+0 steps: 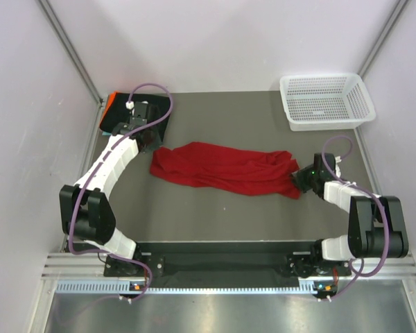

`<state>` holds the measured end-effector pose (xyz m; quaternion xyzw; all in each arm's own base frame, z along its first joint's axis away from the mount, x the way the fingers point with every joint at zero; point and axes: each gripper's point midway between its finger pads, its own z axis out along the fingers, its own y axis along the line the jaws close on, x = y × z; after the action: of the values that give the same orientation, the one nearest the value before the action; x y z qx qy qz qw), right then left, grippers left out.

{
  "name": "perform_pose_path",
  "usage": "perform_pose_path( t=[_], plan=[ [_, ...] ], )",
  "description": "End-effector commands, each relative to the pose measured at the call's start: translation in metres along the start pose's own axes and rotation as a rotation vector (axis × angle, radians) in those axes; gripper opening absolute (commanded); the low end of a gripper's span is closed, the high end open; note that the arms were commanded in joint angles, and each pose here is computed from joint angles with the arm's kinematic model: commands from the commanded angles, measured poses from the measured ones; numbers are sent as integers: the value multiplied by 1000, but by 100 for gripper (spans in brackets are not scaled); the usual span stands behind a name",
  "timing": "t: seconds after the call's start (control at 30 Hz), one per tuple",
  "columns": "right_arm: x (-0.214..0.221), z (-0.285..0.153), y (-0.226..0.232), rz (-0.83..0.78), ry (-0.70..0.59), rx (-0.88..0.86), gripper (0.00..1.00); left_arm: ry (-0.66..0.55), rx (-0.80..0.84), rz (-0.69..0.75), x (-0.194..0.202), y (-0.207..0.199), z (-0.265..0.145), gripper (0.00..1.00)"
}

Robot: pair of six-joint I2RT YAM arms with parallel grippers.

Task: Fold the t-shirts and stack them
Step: Flatten the tshirt out

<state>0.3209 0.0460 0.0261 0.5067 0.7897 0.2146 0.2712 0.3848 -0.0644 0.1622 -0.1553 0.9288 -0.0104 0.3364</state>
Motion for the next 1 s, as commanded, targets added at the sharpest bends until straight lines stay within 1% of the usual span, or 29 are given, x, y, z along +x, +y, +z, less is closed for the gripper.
perform_pose_path(
  t=[0.0,0.07,0.1,0.17,0.2,0.33,0.4,0.53,0.6,0.63,0.7,0.73,0.8,0.83,0.87,0.9,0.93,0.97],
  plan=[
    [-12,8,6,-24,-58,-22,26,-76,42,-32,-20,-7,-11,0],
    [-12,9,7,-30,-55,-19,20,-77,47,-31,-20,-8,-12,0],
    [-13,9,7,-30,-60,-19,13,-77,47,-32,-21,-8,-12,0],
    [-15,7,9,-38,-69,-24,8,-77,49,-34,-22,-8,-13,0],
    [-18,5,11,-44,-80,-30,3,-80,47,-34,-22,-8,-14,0],
    [-30,-12,33,-99,-97,-45,1,-98,52,-49,-33,-11,-21,0],
    [-35,-22,44,-117,-110,-58,0,-115,49,-83,-41,-12,-28,0],
    [-52,-62,77,-170,-152,-112,0,-208,86,-131,-75,-21,-55,0],
    [-61,-81,90,-173,-185,-150,0,-233,91,-145,-86,-22,-65,0],
    [-66,-91,99,-177,-201,-169,0,-271,112,-158,-102,-27,-78,0],
    [-76,-113,116,-184,-238,-218,0,-305,135,-187,-118,-32,-94,0],
    [-83,-129,132,-197,-262,-248,0,-353,167,-205,-136,-37,-116,0],
    [-92,-149,148,-212,-292,-281,0,-405,195,-235,-154,-39,-140,0],
    [-100,-167,161,-223,-314,-301,0,-454,217,-252,-170,-40,-164,0],
    [-102,-176,168,-226,-320,-320,0,-483,224,-271,-177,-38,-177,0],
    [-102,-189,178,-236,-316,-361,0,-511,235,-282,-184,-37,-191,0],
    [-107,-210,196,-252,-338,-416,0,-560,262,-300,-196,-36,-217,0],
    [-109,-223,206,-263,-345,-449,0,-591,281,-312,-202,-35,-234,0]
  ],
)
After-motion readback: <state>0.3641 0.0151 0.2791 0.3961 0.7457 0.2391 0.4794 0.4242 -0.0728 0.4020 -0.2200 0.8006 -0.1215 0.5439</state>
